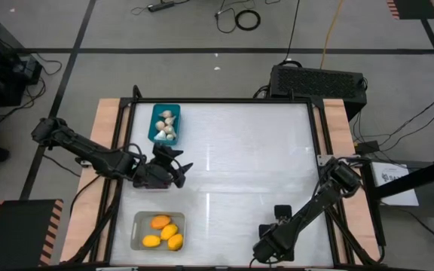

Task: Sort produce into baskets
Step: Put the lemon into the gray bin

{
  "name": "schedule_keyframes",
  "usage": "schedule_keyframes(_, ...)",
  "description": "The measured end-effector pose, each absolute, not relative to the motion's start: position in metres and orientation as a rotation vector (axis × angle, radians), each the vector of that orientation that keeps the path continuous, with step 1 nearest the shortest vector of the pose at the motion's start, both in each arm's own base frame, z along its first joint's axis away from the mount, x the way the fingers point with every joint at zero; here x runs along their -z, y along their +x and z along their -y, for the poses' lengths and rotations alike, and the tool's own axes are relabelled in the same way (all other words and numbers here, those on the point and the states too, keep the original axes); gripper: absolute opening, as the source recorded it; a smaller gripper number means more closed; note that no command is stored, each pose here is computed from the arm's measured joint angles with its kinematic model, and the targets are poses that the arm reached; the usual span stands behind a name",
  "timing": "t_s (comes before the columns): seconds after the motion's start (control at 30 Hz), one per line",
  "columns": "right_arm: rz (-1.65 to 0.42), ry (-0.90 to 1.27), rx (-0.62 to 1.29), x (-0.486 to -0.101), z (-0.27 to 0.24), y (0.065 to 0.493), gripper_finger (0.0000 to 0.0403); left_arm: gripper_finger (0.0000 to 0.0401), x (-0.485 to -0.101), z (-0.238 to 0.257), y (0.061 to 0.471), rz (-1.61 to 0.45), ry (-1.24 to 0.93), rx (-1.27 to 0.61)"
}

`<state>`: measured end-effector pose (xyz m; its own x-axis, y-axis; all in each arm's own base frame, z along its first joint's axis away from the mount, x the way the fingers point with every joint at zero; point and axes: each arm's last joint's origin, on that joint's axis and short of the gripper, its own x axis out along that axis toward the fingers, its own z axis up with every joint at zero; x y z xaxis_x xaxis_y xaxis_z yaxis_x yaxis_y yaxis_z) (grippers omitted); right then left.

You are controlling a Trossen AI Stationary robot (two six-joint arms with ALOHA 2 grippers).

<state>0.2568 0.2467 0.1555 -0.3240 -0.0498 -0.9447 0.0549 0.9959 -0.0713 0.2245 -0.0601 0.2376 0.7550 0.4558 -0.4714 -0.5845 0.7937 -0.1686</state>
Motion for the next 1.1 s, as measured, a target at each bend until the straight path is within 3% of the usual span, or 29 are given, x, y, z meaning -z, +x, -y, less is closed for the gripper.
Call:
schedule_keyframes(0.33, -1.951, 0.044, 0.056, -0.163, -0.232, 0.271, 0.0198, 0.0318, -0.233, 0.066, 0.22, -0.455, -0.298, -0.557)
schedule_keyframes(0.53, -1.837, 0.13, -0.017, -0.182, -0.23, 0.298, 0.0109, 0.0318, -0.233, 0.066, 0.22, -0.455, -0.298, -0.557)
schedule_keyframes(0.73, -1.418, 0.141, -0.16, -0.211, -0.237, 0.345, 0.0113, 0.0318, -0.232, 0.065, 0.22, -0.465, -0.292, -0.559)
schedule_keyframes(0.97, -0.634, -0.09, -0.37, -0.253, -0.248, 0.406, 0.0134, 0.0318, -0.229, 0.065, 0.218, -0.506, -0.275, -0.554)
schedule_keyframes(1.1, -0.352, -0.255, -0.421, -0.259, -0.248, 0.429, 0.0136, 0.0318, -0.229, 0.065, 0.218, -0.503, -0.278, -0.552)
